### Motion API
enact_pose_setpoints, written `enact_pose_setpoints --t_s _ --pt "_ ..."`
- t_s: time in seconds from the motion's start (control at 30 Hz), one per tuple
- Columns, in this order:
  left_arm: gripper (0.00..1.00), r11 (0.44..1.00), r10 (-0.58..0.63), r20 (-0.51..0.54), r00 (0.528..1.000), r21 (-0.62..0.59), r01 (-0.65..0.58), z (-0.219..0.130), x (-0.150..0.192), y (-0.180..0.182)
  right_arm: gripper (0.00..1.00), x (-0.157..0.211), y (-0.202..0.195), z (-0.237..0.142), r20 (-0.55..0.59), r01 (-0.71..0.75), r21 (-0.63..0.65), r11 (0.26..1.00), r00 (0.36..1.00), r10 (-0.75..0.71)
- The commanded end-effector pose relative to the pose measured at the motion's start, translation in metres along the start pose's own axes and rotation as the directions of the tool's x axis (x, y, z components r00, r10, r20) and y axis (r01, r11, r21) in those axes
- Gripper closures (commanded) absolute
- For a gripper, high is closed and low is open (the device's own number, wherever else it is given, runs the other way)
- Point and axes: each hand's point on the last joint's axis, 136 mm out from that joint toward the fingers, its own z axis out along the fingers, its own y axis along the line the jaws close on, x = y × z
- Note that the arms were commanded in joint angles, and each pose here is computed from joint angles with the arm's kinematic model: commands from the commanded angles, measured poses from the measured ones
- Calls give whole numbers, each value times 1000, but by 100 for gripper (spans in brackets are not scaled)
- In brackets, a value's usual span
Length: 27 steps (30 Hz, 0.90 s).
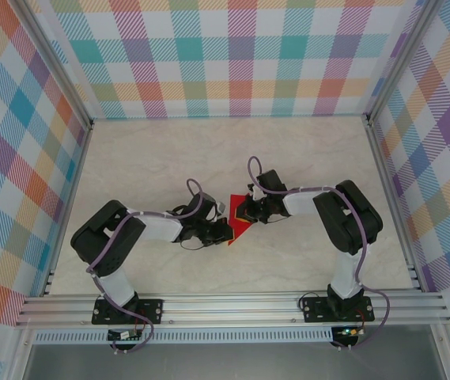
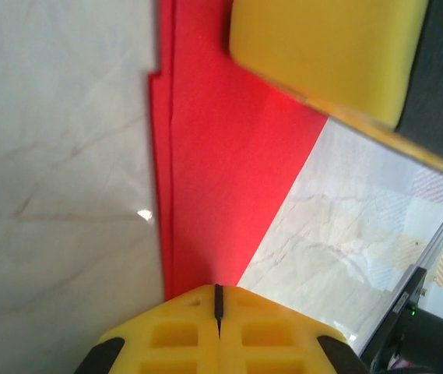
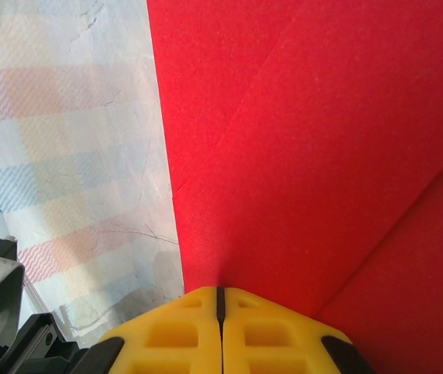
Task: Fold a paper plane with a square sheet of paper (pick it up from the middle)
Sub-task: Fourth fold the wing at the center of the table.
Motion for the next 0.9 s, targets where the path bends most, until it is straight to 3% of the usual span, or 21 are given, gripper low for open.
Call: enact_pose_setpoints --t_s 0.0,0.2,0.37,0.63,0.87 --pt "95 990 -91 -131 987 -123 75 -3 43 43 94 17 -56 7 -10 -76 194 978 997 79" --pt "94 989 -78 -189 979 -136 52 -11 58 44 94 17 -56 7 -10 -80 198 977 996 84" --pt "94 986 -54 -145 988 -161 30 -28 54 38 94 16 -54 7 -10 -81 191 978 996 85" --pt "94 995 71 62 996 -71 -66 -55 -3 -26 94 15 -52 7 -9 -86 189 978 996 89" --pt "94 995 65 34 997 -81 -62 -28 -25 -35 93 11 -44 6 -5 -95 166 982 995 97"
